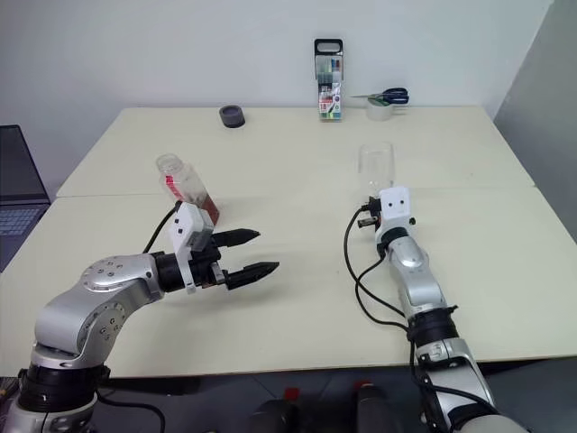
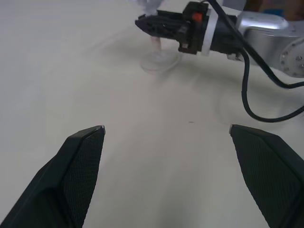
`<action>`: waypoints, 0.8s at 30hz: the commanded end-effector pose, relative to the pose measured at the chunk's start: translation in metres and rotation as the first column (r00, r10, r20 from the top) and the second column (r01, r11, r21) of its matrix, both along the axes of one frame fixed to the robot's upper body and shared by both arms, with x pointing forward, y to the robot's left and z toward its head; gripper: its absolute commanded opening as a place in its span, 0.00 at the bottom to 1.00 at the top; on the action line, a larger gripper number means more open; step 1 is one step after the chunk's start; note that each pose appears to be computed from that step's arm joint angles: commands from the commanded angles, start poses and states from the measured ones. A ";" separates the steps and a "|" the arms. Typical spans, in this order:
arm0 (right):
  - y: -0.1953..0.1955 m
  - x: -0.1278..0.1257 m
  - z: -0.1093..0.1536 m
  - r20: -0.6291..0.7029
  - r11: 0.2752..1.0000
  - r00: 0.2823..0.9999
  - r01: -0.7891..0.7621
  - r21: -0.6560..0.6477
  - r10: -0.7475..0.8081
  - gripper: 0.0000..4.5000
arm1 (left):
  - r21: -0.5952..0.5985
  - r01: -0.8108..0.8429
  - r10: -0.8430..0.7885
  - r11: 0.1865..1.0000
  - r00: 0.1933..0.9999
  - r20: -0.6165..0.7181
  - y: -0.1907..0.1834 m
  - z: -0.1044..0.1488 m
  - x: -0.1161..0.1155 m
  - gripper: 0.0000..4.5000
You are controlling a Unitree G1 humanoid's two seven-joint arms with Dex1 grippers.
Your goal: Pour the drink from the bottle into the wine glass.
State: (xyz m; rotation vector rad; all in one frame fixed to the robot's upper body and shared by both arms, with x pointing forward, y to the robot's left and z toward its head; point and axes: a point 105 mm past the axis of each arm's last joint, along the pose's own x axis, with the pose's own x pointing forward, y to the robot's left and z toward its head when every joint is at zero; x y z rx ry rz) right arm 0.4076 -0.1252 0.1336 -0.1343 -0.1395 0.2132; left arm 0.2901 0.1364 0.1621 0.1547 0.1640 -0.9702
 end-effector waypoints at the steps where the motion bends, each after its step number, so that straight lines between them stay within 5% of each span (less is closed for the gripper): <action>1: -0.003 -0.009 0.008 0.039 1.000 0.999 0.002 -0.026 -0.001 0.06 | -0.020 -0.009 0.010 1.000 0.999 0.043 0.000 0.012 -0.004 1.00; 17: -0.021 -0.063 -0.048 -0.169 0.998 0.985 0.022 -0.065 -0.032 0.06 | -0.034 -0.009 0.010 0.999 0.999 0.038 -0.004 0.009 -0.007 1.00; 24: -0.014 -0.059 -0.039 -0.145 0.999 0.989 0.003 -0.050 -0.010 0.06 | -0.037 0.013 -0.012 0.999 1.000 0.025 -0.009 0.006 -0.009 1.00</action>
